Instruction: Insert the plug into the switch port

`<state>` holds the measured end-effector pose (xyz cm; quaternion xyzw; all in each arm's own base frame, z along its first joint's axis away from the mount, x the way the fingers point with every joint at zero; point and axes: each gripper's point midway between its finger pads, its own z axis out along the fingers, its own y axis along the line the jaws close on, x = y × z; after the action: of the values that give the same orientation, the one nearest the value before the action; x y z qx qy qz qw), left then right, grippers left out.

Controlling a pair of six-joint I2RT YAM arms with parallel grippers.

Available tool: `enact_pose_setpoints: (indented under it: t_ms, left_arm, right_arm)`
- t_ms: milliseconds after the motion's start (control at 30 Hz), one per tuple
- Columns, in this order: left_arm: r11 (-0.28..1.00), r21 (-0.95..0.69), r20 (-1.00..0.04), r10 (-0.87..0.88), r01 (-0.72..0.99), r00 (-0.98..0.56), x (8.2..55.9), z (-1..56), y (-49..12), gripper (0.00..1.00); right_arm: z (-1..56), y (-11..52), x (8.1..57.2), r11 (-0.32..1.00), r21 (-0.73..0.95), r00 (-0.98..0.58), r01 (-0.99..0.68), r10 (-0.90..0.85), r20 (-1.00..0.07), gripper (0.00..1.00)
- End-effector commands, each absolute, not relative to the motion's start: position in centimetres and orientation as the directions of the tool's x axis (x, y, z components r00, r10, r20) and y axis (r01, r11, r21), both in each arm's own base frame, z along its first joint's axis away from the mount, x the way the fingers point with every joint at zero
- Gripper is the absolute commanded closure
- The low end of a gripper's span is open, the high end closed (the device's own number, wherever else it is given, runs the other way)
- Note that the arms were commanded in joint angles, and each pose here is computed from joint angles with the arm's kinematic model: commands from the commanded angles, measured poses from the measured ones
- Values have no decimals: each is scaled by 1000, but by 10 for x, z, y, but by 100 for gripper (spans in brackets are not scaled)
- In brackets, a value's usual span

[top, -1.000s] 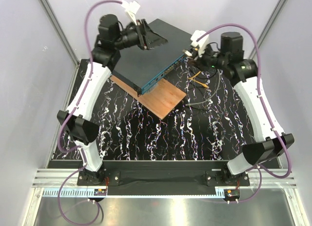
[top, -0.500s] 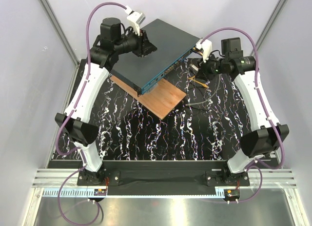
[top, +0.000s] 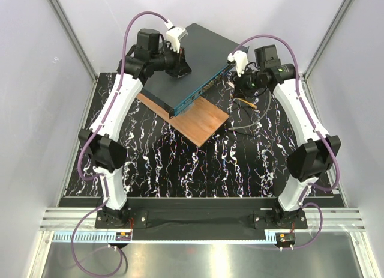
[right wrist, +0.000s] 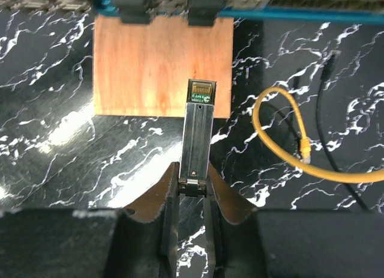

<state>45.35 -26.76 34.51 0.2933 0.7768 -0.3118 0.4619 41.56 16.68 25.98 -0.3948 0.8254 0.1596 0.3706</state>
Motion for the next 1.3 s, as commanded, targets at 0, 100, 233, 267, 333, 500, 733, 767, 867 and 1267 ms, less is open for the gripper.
enact_pose_setpoints:
  t_ms: [0,100,233,267,333,500,733,767,867,1267]
  left_arm:
    - [644,-198,-913,154,739,-378,454,362,-265,88]
    - [646,-195,-915,151,738,-374,454,362,-265,88]
    - [652,-187,-920,146,735,-364,456,363,-263,88]
    - [652,-185,-921,146,736,-361,456,363,-264,88]
    - [652,-188,-922,140,734,-360,456,365,-264,88]
    - [650,-189,-923,138,736,-358,456,365,-265,88]
    - [652,-188,-925,134,735,-355,456,364,-262,88]
    - [649,-188,-926,134,737,-354,455,365,-262,88]
    - [650,-187,-925,136,736,-355,456,363,-262,88]
    - [650,-216,-920,114,729,-374,457,362,-261,88]
  right_arm:
    - [281,170,439,674,-101,-371,-732,-518,-771,100]
    - [283,171,447,690,-108,-375,-716,-510,-774,100]
    - [287,179,451,683,-99,-365,-724,-501,-785,100]
    - [287,180,451,684,-97,-368,-723,-501,-784,100]
    - [285,184,453,679,-97,-365,-727,-503,-784,100]
    - [286,187,458,679,-107,-360,-726,-509,-782,100]
    - [286,194,460,669,-117,-348,-734,-518,-781,100]
    - [284,194,460,668,-113,-353,-736,-521,-777,100]
    - [286,197,461,661,-108,-347,-742,-518,-782,100]
    - [280,201,455,637,-92,-350,-766,-532,-771,100]
